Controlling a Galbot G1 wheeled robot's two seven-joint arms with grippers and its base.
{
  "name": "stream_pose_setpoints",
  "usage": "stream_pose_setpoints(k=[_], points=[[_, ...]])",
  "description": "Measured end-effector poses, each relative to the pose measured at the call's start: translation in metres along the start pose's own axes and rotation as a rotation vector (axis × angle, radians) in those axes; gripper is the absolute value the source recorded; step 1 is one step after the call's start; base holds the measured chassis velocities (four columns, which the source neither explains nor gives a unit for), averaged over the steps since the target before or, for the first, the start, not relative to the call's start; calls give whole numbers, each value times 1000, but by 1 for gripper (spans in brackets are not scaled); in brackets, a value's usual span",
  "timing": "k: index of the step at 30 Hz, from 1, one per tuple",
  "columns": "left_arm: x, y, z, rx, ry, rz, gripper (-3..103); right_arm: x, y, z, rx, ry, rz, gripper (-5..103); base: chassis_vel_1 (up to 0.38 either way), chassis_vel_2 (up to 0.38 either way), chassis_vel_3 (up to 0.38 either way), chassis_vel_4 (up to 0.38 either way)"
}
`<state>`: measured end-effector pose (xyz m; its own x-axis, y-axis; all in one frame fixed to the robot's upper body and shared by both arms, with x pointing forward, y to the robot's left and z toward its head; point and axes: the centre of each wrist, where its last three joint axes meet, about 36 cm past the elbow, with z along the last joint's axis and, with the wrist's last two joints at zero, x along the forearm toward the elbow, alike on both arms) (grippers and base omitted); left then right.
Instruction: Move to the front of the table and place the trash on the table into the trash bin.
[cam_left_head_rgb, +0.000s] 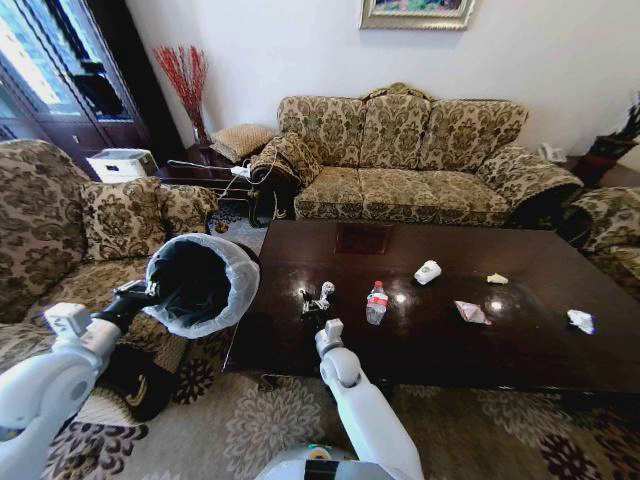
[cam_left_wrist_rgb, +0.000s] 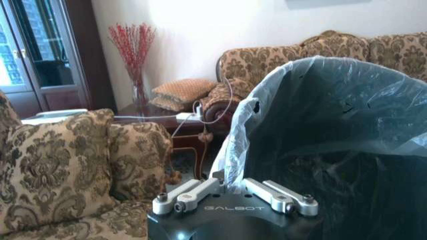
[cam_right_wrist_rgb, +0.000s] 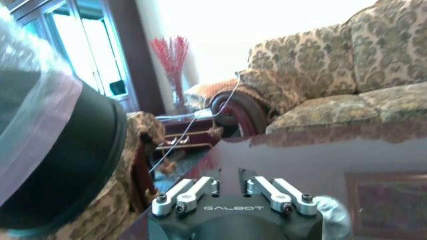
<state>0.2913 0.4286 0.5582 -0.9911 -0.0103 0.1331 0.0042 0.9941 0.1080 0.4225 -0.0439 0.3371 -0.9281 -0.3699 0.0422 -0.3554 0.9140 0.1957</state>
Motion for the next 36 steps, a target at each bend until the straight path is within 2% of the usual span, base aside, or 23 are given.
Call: stream_pose_setpoints(k=[1, 3, 4, 6, 7, 10, 13, 14, 16, 19, 20, 22, 30, 33, 36], points=[[0, 0, 0, 0, 0, 0, 0, 0, 0, 0, 0, 0, 0, 19, 0, 0, 0, 0], [0, -1, 1, 2, 0, 1, 0, -5, 1, -1, -4, -2, 21, 29, 0, 0, 0, 0], [0, -1, 1, 2, 0, 2, 0, -7, 2, -1, -7, -3, 32, 29, 0, 0, 0, 0], [0, -1, 1, 0, 0, 4, 0, -10, 5, -5, -11, 17, 67, 40, 0, 0, 0, 0], [0, -1, 1, 0, 0, 4, 0, -10, 5, -5, -11, 17, 67, 40, 0, 0, 0, 0], [1, -1, 0, -3, 0, 2, 0, -10, 8, -9, -6, 66, 126, 57, 0, 0, 0, 0], [1, -1, 1, -1, 0, 1, 0, -10, 8, -8, -3, 83, 153, 62, 0, 0, 0, 0], [2, -1, 1, 1, -1, 0, 0, -11, 6, -5, 2, 101, 174, 73, 0, 0, 0, 0], [2, -2, 1, 2, 0, 0, 0, -11, 5, -4, 6, 111, 182, 73, 0, 0, 0, 0], [3, -2, 4, 5, 1, -1, 0, -15, -2, 5, 30, 149, 214, 89, 0, 0, 0, 0], [3, -2, 4, 5, 1, -1, 0, -15, -2, 5, 30, 149, 214, 89, 0, 0, 0, 0], [3, -2, 5, 7, 2, -3, 0, -19, -8, 11, 39, 166, 240, 97, 0, 0, 0, 0], [1, -3, 6, 10, 1, 1, 0, -32, -21, 25, 52, 207, 267, 100, 0, 0, 0, 0], [0, -3, 7, 11, 2, 3, 0, -35, -24, 30, 46, 221, 243, 102, 0, 0, 0, 0], [0, -3, 7, 12, 3, 3, 0, -37, -26, 35, 42, 232, 211, 93, 0, 0, 0, 0]])
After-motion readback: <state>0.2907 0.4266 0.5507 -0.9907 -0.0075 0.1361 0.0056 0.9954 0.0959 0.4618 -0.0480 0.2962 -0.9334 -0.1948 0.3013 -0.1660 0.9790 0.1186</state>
